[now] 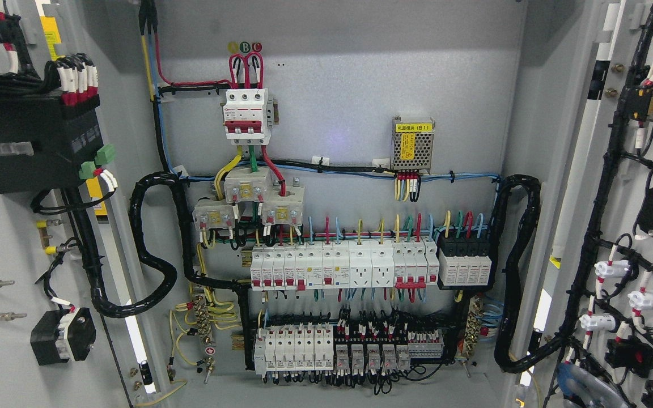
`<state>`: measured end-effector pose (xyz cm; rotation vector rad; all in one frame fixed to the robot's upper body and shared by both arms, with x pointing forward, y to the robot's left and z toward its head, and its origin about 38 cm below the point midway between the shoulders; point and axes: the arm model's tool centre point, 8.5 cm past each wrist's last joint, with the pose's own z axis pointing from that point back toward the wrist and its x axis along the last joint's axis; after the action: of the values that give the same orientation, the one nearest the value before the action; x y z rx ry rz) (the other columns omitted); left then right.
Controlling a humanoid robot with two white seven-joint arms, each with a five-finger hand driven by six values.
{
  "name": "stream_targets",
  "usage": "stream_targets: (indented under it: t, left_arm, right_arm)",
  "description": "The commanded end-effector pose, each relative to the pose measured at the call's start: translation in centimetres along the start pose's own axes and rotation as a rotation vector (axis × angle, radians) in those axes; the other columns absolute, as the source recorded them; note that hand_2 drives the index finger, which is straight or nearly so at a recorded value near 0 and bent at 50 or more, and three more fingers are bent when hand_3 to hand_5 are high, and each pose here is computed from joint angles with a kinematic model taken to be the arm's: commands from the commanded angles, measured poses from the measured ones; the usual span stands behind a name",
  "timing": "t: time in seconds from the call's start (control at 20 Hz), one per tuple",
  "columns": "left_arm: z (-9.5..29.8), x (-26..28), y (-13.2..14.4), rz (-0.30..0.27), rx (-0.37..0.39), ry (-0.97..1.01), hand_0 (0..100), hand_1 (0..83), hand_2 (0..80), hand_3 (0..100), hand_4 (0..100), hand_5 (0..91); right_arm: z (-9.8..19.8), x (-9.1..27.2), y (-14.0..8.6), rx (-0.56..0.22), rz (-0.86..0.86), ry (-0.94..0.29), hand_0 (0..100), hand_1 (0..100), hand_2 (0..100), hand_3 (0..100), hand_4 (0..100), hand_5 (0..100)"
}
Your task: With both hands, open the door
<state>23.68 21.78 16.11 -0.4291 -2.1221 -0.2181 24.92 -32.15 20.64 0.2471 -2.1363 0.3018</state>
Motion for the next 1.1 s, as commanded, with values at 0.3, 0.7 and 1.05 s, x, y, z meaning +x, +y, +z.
stream_targets:
  t: [0.3,0.7,1.05]
  left_arm:
    - [3.6,3.3,5.2,-0.103,0.133,0.01,0,0.0,0.0,0,0,0.0]
    - [4.8,4.5,7.6,-0.126,0.197,-0.007,0,0.0,0.0,0,0,0.0]
    - [5.6,5.2,9.7,-0.137,0.246,0.013,0,0.0,0.0,0,0,0.0]
  right_arm:
    - [1.8,1.1,-2.0,-0.106,-0.038,-0.024,20,12,0,0,0,0]
    - [2.6,1.2,-2.5,-0.15,-0.029,-0.024,20,12,0,0,0,0]
    - [2.8,1.3,-2.4,-0.154,-0.027,-0.027,20,12,0,0,0,0]
